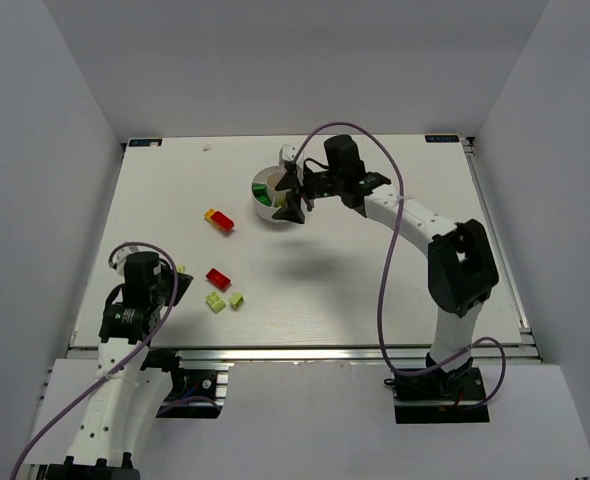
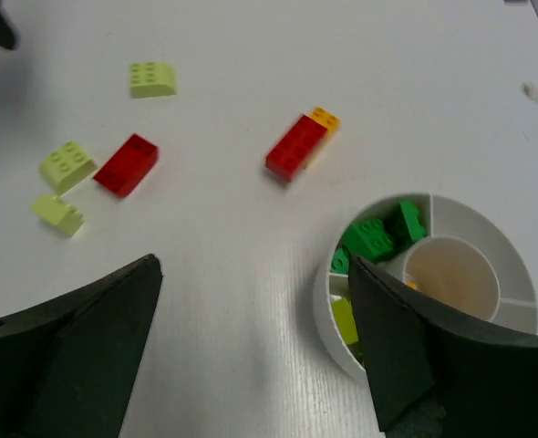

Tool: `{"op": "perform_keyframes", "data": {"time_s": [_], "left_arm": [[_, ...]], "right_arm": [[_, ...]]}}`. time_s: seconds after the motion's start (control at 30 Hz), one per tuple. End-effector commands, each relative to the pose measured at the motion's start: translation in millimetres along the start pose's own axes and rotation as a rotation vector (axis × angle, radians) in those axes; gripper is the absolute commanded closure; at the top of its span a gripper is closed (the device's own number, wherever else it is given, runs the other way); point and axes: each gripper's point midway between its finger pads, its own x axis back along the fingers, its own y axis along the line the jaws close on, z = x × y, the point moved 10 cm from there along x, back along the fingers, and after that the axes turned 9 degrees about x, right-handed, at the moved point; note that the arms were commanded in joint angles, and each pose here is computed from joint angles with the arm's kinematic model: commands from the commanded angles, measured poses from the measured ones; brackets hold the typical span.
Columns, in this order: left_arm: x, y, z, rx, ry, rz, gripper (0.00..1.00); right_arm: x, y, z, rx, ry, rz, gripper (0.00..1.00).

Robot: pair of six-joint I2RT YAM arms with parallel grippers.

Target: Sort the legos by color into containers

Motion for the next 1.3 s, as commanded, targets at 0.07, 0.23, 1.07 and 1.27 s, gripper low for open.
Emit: {"op": "perform_keyframes", "data": {"time_s": [0.07, 0.23, 1.07, 1.27], "left_arm": [[-4.6, -0.4, 0.2, -0.005, 0.008, -0.005, 0.93], [-4.4, -2.8, -0.9, -0.015, 0.012, -0.003, 0.93], [5.8, 5.5, 2.8, 0.013, 0.009, 0.0, 0.44], [13.7, 6.8, 3.1, 0.024, 0.011, -0.004, 0.43]], "right_arm": [[-5.3, 40.0, -21.0, 0.109, -0.046, -0.182, 0.34], [-31.4, 42.3, -24.4, -0.02, 0.081, -0.146, 0.81], [-137.1, 43.5, 0.3, -0.179, 0.227, 0.353, 0.11], [-155.7, 38.0, 11.7, -0.167, 0.169, 0.361, 0.11]]}}
